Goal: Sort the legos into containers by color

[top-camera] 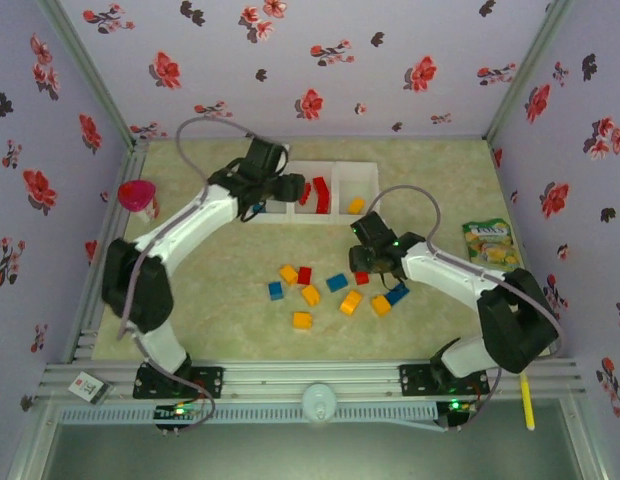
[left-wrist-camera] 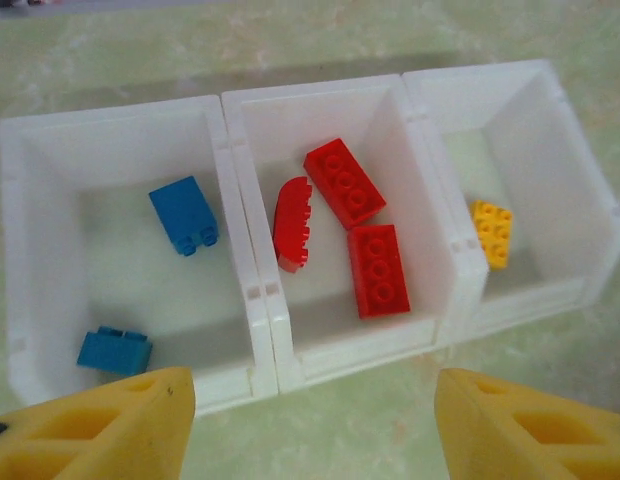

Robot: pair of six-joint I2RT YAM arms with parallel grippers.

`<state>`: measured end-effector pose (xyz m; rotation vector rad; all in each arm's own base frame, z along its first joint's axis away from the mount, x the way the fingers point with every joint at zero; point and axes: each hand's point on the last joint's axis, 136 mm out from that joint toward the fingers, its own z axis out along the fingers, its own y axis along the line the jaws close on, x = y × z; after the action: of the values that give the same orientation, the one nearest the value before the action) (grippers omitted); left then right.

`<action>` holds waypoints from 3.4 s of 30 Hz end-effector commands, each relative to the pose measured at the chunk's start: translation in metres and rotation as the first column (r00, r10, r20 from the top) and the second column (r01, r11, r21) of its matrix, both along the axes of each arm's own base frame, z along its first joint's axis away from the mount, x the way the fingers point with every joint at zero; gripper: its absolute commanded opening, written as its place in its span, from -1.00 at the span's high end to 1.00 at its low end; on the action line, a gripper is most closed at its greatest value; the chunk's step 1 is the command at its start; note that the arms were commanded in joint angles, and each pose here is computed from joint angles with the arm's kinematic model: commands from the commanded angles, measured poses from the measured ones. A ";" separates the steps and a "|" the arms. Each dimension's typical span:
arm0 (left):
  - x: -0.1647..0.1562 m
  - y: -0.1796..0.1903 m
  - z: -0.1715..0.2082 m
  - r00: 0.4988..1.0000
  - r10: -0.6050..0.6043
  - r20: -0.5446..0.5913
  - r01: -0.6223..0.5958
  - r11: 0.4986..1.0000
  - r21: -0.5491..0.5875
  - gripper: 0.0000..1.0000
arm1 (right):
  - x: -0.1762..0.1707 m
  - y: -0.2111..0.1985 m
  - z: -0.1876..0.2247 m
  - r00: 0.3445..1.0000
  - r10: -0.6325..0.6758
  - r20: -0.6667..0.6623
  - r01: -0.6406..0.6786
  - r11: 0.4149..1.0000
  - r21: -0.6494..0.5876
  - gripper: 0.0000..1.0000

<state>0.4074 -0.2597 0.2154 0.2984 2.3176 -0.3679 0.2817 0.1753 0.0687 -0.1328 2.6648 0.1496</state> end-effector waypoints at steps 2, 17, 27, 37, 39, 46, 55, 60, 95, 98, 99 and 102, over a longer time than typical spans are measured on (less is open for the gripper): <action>-0.017 0.009 0.006 0.997 -0.033 0.065 0.036 0.999 -0.041 -0.30 | 0.000 0.006 -0.013 1.000 -0.006 -0.027 0.006 1.000 0.007 -0.12; -0.035 0.031 -0.001 0.994 0.017 0.105 -0.011 0.998 -0.063 -0.35 | -0.004 0.013 -0.029 0.998 0.009 -0.067 -0.009 1.000 0.003 -0.01; -0.037 0.032 -0.001 0.995 0.016 0.095 -0.010 0.998 -0.062 -0.36 | -0.008 0.016 -0.034 0.996 0.017 -0.088 -0.017 1.000 0.001 0.00; -0.045 0.037 -0.010 0.998 0.012 0.069 -0.010 0.999 -0.037 -0.37 | -0.032 0.015 -0.014 0.997 0.015 -0.080 -0.016 1.000 -0.017 -0.32; -0.044 0.037 -0.010 0.998 0.013 0.069 -0.010 0.999 -0.037 -0.38 | -0.039 0.013 -0.008 0.997 -0.019 -0.071 0.018 1.000 -0.020 -0.40; -0.043 0.036 -0.007 0.997 0.011 0.076 -0.008 0.999 -0.041 -0.38 | -0.069 0.020 -0.004 0.987 -0.141 -0.072 0.141 0.990 -0.003 -0.45; -0.046 0.038 -0.012 0.998 0.010 0.068 -0.008 0.999 -0.034 -0.39 | -0.085 0.024 -0.007 0.970 -0.234 -0.059 0.236 0.971 0.034 -0.40; -0.049 0.040 -0.009 0.997 0.010 0.075 -0.007 0.999 -0.039 -0.38 | -0.090 0.027 -0.020 0.965 -0.245 -0.095 0.249 0.968 0.040 -0.34; -0.066 0.033 -0.008 1.000 0.004 -0.006 -0.005 0.991 -0.136 -0.38 | 0.077 0.017 0.116 0.954 -0.099 0.284 0.080 0.994 0.078 0.48; -0.070 0.034 -0.011 1.000 0.010 -0.029 -0.014 0.991 -0.135 -0.38 | 0.111 0.023 0.112 0.956 -0.087 0.281 0.063 0.994 0.094 0.48; -0.071 0.035 -0.013 0.999 0.013 -0.038 -0.018 0.991 -0.133 -0.38 | 0.120 0.025 0.109 0.958 -0.083 0.275 0.059 0.994 0.093 0.48; -0.076 0.037 -0.020 0.997 0.021 -0.069 -0.029 0.992 -0.126 -0.38 | 0.151 0.028 0.098 0.964 -0.073 0.256 0.054 0.995 0.079 0.48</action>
<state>0.3412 -0.2258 0.1963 0.2232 2.3195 -0.4918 0.4075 0.1931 0.1586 0.0396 2.4281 0.1581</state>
